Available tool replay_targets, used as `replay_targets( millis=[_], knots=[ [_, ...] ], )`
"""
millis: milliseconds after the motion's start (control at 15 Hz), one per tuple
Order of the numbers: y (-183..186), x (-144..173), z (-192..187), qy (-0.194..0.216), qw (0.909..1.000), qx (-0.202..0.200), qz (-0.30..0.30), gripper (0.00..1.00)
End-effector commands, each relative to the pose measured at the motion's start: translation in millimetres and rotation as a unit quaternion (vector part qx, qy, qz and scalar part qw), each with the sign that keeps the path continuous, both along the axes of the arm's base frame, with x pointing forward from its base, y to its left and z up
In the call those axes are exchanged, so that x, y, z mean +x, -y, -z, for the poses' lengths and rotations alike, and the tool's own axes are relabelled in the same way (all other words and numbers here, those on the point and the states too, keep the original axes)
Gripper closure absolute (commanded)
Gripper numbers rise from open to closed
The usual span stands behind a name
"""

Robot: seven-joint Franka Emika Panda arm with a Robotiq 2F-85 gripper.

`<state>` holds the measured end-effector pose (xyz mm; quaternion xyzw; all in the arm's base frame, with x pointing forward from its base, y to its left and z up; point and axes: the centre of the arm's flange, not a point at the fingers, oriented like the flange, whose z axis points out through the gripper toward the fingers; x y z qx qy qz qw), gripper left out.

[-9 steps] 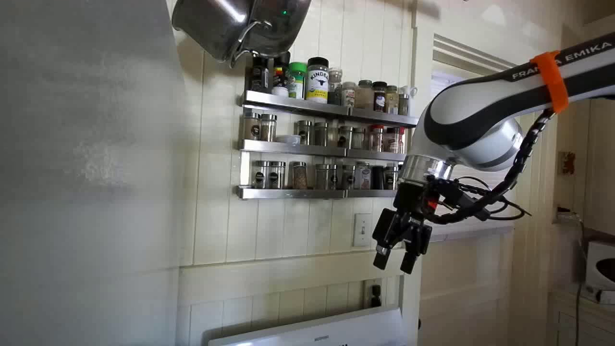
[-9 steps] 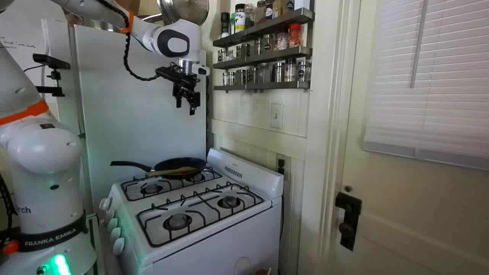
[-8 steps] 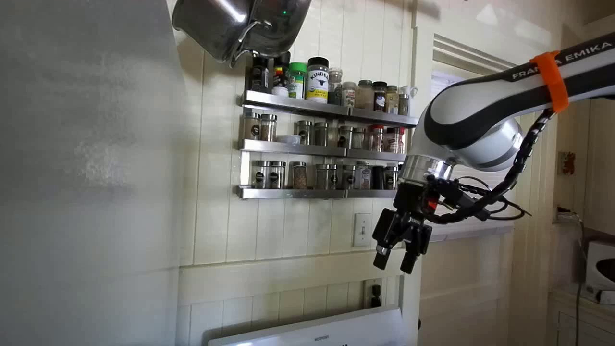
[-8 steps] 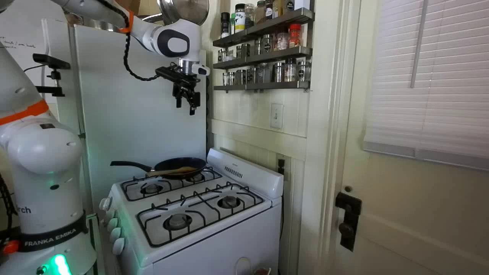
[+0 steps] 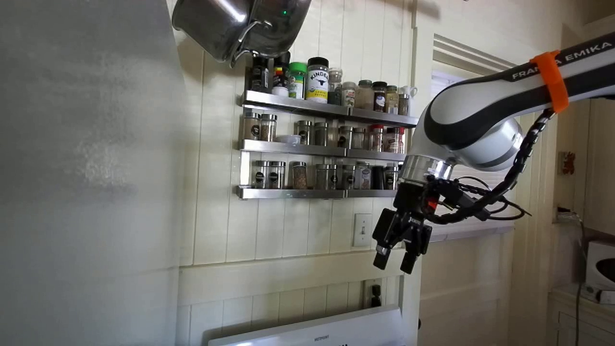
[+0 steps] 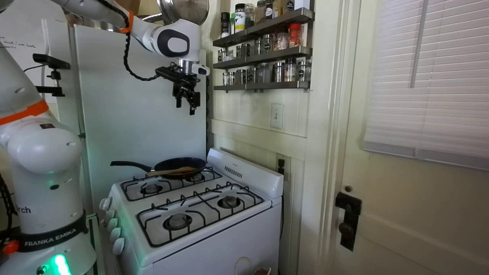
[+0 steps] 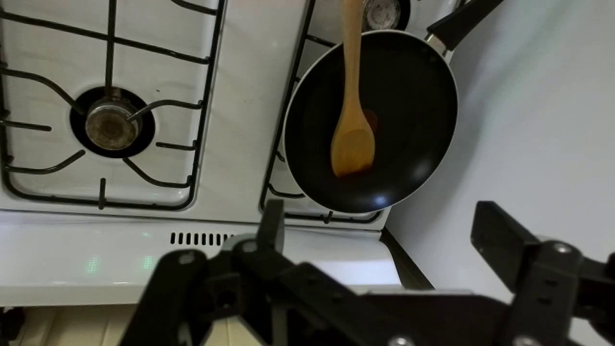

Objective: Move the black pan to the right

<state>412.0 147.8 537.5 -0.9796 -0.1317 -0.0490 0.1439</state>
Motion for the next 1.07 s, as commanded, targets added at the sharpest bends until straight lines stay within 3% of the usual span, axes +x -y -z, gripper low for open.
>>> replay_targets(
  millis=[0, 200, 467, 600, 667, 800, 1000],
  knots=[
    [-13.6, 13.0, 17.2, -0.001, 0.9999, 0.015, -0.005, 0.00],
    [-44.2, 36.7, 55.6, -0.005, 0.9976, 0.049, 0.048, 0.00],
    [-95.7, 62.1, 115.4, 0.007, 0.9830, 0.102, 0.153, 0.00],
    [-129.7, 62.7, 144.0, -0.013, 0.9788, 0.122, 0.164, 0.00],
    [-96.7, 53.7, 120.1, 0.002, 0.9845, 0.100, 0.144, 0.00],
    [-119.9, 53.1, 143.3, -0.012, 0.9831, 0.105, 0.150, 0.00],
    [-125.7, 56.6, 145.2, -0.026, 0.9792, 0.118, 0.163, 0.00]
  ],
)
